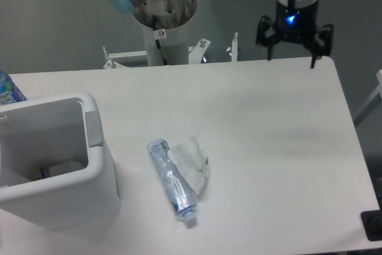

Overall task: Place the trash in the trash can
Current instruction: 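Move the open gripper down toward the crumpled white tissue, then lower the gripper onto the crumpled white tissue and close on it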

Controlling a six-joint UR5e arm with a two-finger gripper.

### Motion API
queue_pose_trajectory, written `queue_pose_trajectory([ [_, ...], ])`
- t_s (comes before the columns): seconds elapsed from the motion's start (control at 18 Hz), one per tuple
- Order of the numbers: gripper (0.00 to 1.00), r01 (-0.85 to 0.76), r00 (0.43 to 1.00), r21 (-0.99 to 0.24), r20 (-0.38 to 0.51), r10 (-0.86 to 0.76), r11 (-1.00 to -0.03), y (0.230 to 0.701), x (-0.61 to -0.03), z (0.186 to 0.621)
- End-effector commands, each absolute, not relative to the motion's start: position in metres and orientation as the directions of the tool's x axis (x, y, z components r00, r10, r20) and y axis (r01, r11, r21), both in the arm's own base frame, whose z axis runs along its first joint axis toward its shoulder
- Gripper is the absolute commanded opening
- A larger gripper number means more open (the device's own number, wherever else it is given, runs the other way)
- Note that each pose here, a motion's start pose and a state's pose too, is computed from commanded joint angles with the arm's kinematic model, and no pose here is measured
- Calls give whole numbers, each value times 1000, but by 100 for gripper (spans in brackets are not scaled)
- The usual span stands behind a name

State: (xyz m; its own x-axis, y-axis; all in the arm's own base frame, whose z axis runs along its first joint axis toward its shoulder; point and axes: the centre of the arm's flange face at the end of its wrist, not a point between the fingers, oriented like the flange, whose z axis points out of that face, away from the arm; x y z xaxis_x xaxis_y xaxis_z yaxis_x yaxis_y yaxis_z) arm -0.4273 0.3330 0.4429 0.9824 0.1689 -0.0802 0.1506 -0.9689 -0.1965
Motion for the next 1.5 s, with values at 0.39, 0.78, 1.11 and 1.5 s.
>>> queue_pose_trajectory([
  [0.39,100,267,959,-197,155,239,-943,382,-405,367],
  [0.78,100,372,904,-101,266,335,-923,428,-396,296],
  [1.11,100,442,880,-113,245,406,-890,453,-385,266],
  [1.5,66,469,875,-92,184,447,-879,466,-371,242],
])
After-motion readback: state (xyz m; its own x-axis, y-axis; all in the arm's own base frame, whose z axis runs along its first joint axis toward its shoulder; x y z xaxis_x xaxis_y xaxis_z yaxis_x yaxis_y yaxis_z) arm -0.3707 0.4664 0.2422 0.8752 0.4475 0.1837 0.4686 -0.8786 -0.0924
